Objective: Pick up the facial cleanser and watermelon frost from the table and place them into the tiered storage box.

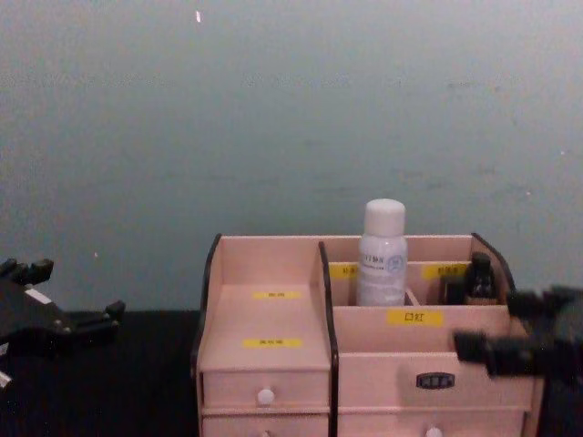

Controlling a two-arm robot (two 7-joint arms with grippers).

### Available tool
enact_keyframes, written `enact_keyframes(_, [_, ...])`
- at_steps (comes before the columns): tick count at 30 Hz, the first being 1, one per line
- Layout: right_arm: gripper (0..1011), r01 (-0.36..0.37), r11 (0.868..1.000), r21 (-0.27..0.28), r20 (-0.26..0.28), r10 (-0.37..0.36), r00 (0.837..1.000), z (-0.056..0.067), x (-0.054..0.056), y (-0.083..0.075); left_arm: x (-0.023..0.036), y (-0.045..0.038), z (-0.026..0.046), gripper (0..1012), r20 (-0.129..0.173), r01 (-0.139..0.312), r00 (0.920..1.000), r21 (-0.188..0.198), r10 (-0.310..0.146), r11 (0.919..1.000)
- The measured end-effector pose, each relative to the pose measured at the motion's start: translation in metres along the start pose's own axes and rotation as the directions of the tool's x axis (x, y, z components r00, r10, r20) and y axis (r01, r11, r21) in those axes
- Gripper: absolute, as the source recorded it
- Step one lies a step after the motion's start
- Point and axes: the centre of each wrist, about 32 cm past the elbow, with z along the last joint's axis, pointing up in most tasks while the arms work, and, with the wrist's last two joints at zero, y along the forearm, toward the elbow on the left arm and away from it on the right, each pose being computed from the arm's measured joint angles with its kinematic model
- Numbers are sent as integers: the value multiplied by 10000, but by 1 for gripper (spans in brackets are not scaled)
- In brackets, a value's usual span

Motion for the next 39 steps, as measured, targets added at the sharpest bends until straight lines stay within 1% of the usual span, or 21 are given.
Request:
enact_keyframes(1, [1000,-32,10000,-65,-13,32,10000,-11,-13,-27,0,0,0,1001,-1,1,10000,0,-1,10000])
enact_keyframes(2, [1000,-109,9997,-240,-46,108,9999,-39,-43,-88,0,0,0,1001,-1,0,10000,1,0,10000])
enact_keyframes(5, [1000,-219,9983,-541,-93,215,9997,-75,-85,-177,0,0,0,1001,0,1,10000,0,-1,10000])
enact_keyframes(7, [1000,-275,9955,-905,-115,266,9996,-118,-124,-255,0,0,0,1001,0,0,10000,1,0,10000])
enact_keyframes(13, [1000,-447,9886,-1435,-101,437,9990,-172,-175,-363,0,0,0,1001,0,1,10000,0,-1,10000])
enact_keyframes(17, [1000,-599,9838,-1691,-102,591,9982,-181,-194,-408,0,0,0,1001,0,1,10000,0,-1,10000])
enact_keyframes(18, [1000,-599,9838,-1691,-102,591,9982,-181,-194,-408,0,0,0,1001,0,1,10000,0,-1,10000])
enact_keyframes(21, [1000,-824,9773,-1953,-125,815,9966,-179,-201,-434,0,0,0,1001,-1,1,10000,0,-1,10000])
enact_keyframes(26, [1000,-1139,9679,-2241,-99,1146,9934,-166,-204,-441,0,0,0,1001,-1,0,10000,1,0,10000])
enact_keyframes(39, [1000,-1181,9570,-2650,-36,1215,9926,-166,-209,-407,0,0,0,1001,0,0,10000,0,0,10000])
